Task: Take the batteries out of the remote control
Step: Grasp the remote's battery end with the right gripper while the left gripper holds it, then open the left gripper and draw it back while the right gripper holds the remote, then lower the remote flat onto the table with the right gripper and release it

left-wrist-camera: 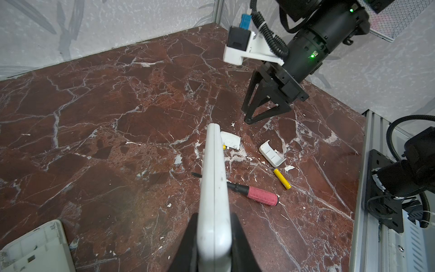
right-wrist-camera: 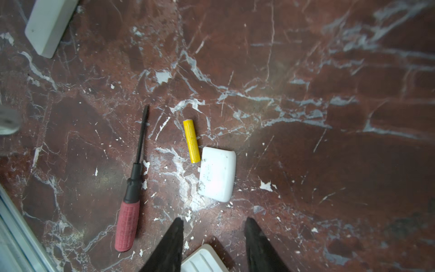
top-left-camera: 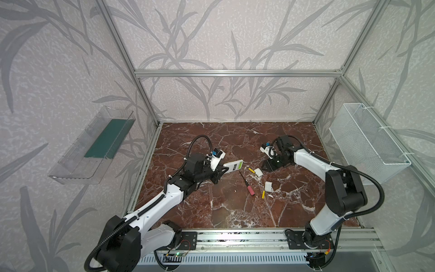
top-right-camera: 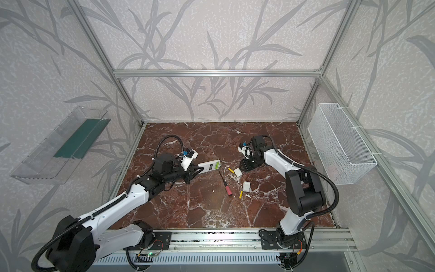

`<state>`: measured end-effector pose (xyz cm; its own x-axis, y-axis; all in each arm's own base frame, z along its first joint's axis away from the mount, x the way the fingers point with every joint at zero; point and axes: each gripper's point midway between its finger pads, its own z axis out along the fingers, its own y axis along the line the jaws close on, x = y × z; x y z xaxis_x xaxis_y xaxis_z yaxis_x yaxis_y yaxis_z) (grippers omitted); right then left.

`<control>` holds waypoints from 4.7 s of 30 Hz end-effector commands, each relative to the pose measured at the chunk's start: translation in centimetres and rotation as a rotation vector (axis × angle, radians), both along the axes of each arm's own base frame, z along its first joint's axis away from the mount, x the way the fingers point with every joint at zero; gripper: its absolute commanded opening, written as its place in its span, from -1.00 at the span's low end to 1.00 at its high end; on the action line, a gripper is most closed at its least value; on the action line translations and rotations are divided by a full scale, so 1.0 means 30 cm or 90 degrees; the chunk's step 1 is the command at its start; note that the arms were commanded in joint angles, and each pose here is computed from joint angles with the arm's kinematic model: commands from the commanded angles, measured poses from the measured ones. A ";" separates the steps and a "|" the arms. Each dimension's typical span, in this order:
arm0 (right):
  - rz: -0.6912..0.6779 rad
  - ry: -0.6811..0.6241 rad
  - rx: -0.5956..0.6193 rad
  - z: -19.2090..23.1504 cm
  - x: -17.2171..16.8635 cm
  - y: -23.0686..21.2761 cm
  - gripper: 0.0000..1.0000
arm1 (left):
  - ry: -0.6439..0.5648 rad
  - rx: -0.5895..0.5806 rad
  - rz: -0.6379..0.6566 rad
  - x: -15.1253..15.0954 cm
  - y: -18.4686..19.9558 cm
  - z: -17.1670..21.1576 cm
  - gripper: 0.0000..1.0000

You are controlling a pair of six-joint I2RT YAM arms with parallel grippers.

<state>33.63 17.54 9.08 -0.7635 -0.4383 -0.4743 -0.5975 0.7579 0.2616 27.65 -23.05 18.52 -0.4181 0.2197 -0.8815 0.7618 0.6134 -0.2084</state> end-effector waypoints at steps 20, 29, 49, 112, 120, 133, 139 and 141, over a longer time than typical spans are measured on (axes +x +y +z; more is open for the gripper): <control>0.388 -0.653 0.008 0.307 -0.230 0.341 0.63 | 0.031 -0.029 -0.045 -0.011 -0.044 0.030 -1.00; 0.441 -0.738 -0.037 0.277 -0.239 0.466 0.70 | 0.026 -0.033 -0.045 -0.020 -0.039 0.051 -1.00; 0.381 -0.833 -0.117 0.264 -0.175 0.524 0.48 | 0.044 -0.051 -0.056 -0.033 -0.051 0.084 -1.00; 0.566 -0.145 -0.097 -0.073 -0.399 0.630 -0.11 | -0.055 0.233 0.450 0.124 0.442 0.102 0.99; 0.568 -0.108 -0.145 -0.151 -0.388 0.616 -0.08 | -0.053 0.224 0.435 0.123 0.425 0.097 0.99; 0.576 -0.066 -0.177 -0.229 -0.395 0.592 0.01 | -0.040 0.225 0.409 0.124 0.401 0.073 0.99; 0.580 -0.054 -0.183 -0.251 -0.399 0.586 0.09 | -0.041 0.224 0.398 0.121 0.392 0.071 0.99; 0.582 -0.052 -0.185 -0.254 -0.399 0.584 0.11 | -0.040 0.223 0.399 0.121 0.392 0.069 0.99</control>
